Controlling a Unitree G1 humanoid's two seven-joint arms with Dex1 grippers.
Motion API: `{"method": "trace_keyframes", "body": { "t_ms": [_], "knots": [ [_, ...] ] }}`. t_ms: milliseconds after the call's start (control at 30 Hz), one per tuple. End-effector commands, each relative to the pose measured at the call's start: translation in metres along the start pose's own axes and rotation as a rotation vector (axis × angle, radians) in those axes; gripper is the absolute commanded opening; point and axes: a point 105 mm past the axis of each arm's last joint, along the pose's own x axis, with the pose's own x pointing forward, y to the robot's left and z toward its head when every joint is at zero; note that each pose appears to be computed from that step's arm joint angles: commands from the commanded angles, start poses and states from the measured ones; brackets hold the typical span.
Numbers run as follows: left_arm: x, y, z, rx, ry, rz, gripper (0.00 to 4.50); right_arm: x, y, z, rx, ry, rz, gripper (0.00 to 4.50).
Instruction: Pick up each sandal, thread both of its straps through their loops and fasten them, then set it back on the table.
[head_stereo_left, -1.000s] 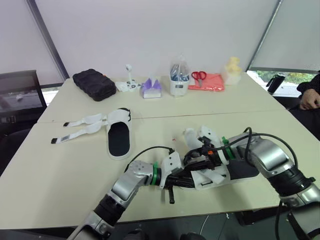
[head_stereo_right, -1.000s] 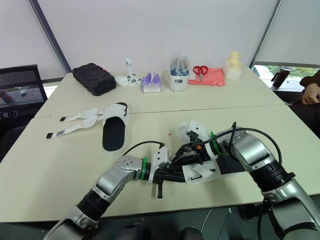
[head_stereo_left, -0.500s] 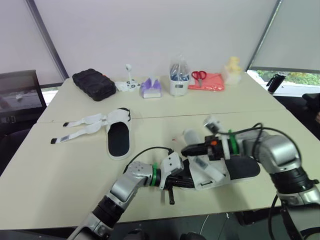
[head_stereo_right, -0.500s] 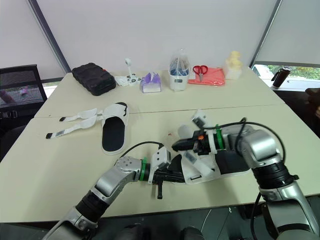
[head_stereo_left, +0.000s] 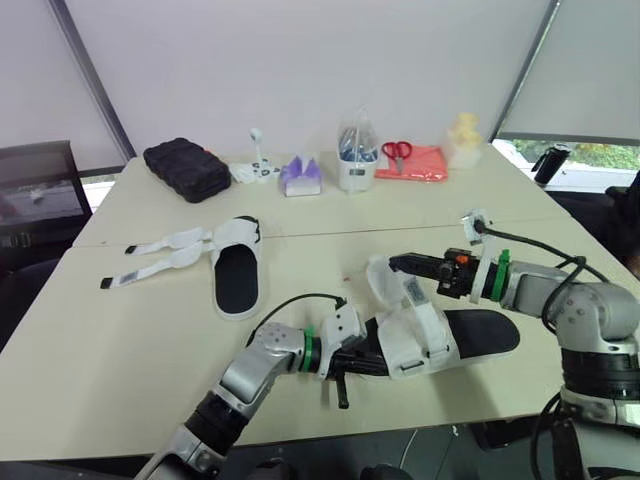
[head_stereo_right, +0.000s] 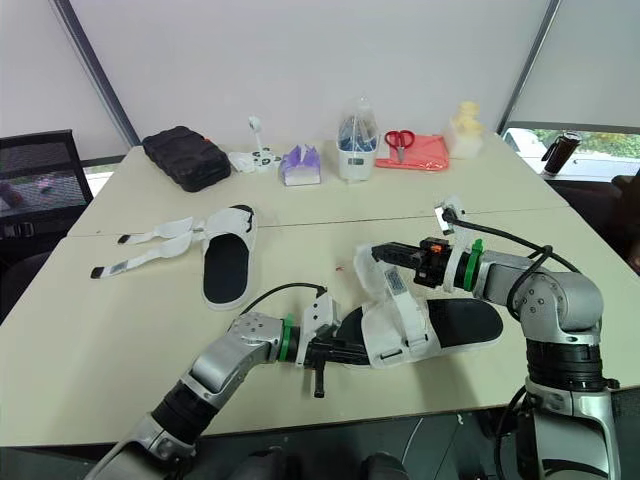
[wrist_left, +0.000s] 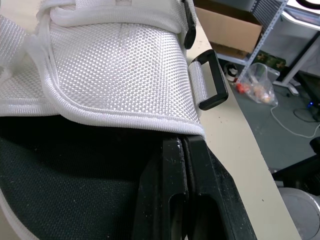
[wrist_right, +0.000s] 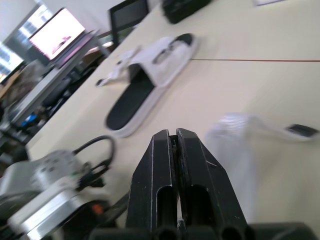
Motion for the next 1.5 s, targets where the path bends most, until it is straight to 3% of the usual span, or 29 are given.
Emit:
{"method": "trace_keyframes", "body": {
  "t_ms": [33, 567, 900, 933, 1033, 1200, 1333, 1500],
  "knots": [
    [0.001, -0.003, -0.016, -0.049, 0.049, 0.001, 0.0, -0.002, -0.021, 0.005, -0.042, -0.025, -0.13, 0.04],
    [0.001, -0.003, -0.016, -0.059, 0.045, 0.013, 0.0, 0.013, -0.05, -0.02, -0.036, 0.095, -0.28, 0.04],
    [0.003, -0.003, -0.016, -0.054, 0.04, 0.019, 0.0, 0.018, -0.063, -0.045, -0.191, 0.301, -0.318, 0.04],
    [0.003, -0.002, -0.016, -0.049, 0.041, 0.02, 0.0, 0.018, -0.061, -0.044, -0.199, 0.305, -0.305, 0.67],
    [0.004, 0.001, -0.014, -0.033, 0.037, 0.027, 0.0, 0.018, -0.061, -0.039, -0.211, 0.295, -0.302, 1.94],
    [0.004, 0.015, -0.01, -0.003, 0.029, 0.071, 0.0, 0.009, -0.063, -0.012, -0.21, 0.204, -0.3, 4.47],
    [0.002, 0.025, -0.008, 0.026, 0.03, 0.093, 0.0, -0.002, -0.063, 0.018, -0.242, 0.125, -0.289, 4.47],
    [0.003, 0.043, -0.001, 0.088, 0.036, 0.133, 0.0, 0.005, -0.025, 0.039, -0.13, 0.065, -0.021, 4.47]
  ]
}}
